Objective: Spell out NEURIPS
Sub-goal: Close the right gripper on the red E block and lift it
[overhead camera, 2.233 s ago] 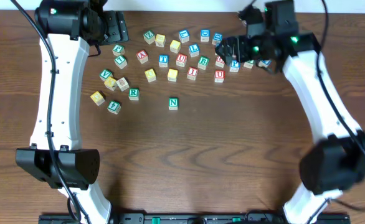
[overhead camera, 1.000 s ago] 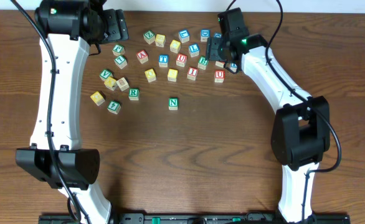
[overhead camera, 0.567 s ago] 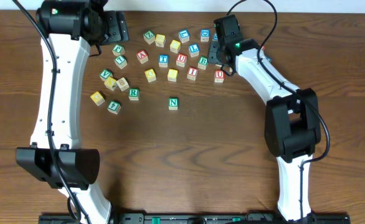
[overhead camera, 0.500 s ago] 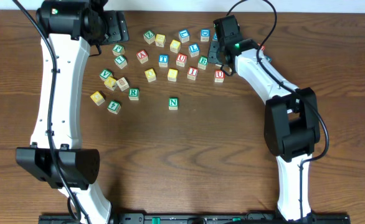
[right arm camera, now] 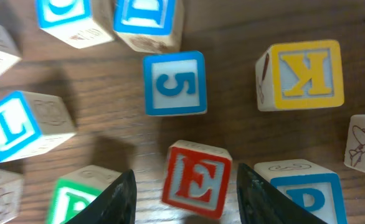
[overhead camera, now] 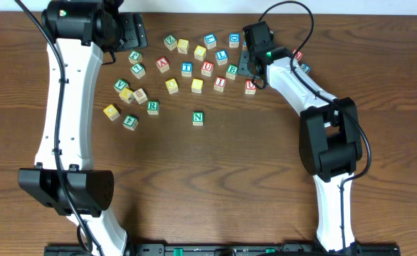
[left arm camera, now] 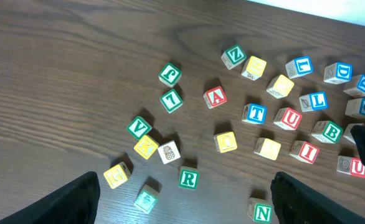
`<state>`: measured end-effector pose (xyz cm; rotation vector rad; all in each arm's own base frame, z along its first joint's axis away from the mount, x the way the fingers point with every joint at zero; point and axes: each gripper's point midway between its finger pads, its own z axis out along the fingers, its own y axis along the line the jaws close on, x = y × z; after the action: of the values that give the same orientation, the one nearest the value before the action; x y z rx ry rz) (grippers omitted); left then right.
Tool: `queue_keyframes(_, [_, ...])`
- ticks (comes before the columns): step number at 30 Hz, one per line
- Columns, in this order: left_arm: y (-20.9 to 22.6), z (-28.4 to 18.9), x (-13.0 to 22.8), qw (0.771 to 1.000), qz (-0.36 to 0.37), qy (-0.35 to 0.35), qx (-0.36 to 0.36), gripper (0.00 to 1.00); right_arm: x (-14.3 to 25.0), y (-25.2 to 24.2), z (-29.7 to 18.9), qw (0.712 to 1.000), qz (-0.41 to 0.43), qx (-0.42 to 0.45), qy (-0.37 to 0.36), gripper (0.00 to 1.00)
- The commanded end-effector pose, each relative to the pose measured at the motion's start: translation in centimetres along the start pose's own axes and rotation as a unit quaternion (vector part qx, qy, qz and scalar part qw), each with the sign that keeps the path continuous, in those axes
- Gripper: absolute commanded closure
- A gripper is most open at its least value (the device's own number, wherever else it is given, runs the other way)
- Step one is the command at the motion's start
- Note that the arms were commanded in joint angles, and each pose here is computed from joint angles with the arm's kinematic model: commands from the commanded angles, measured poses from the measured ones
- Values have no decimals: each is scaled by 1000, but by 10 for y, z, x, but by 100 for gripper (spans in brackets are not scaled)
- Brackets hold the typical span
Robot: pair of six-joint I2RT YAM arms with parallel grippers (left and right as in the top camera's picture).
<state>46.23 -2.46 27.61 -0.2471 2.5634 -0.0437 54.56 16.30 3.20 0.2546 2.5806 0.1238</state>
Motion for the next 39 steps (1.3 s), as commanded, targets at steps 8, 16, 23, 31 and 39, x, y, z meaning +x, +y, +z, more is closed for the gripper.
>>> queue_keyframes(8, [1,5,3,1000,-1,7,-3,14,0,-15,13,1000,9,27,-1,62])
queue_keyframes(16, [1,5,3,1000,-1,7,-3,14,0,-15,13,1000,3,28,-2,80])
queue_keyframes(23, [1,5,3,1000,-1,7,-3,14,-15,-9,-6,999,-24,16,-18,84])
queue_keyframes(31, [1,5,2,1000,-1,6,-3,14,-31,8,-72,998,-55,-27,-25,88])
queue_keyframes(39, [1,5,2,1000,-1,5,-3,13,11,13,-114,993,-72,-59,69,89])
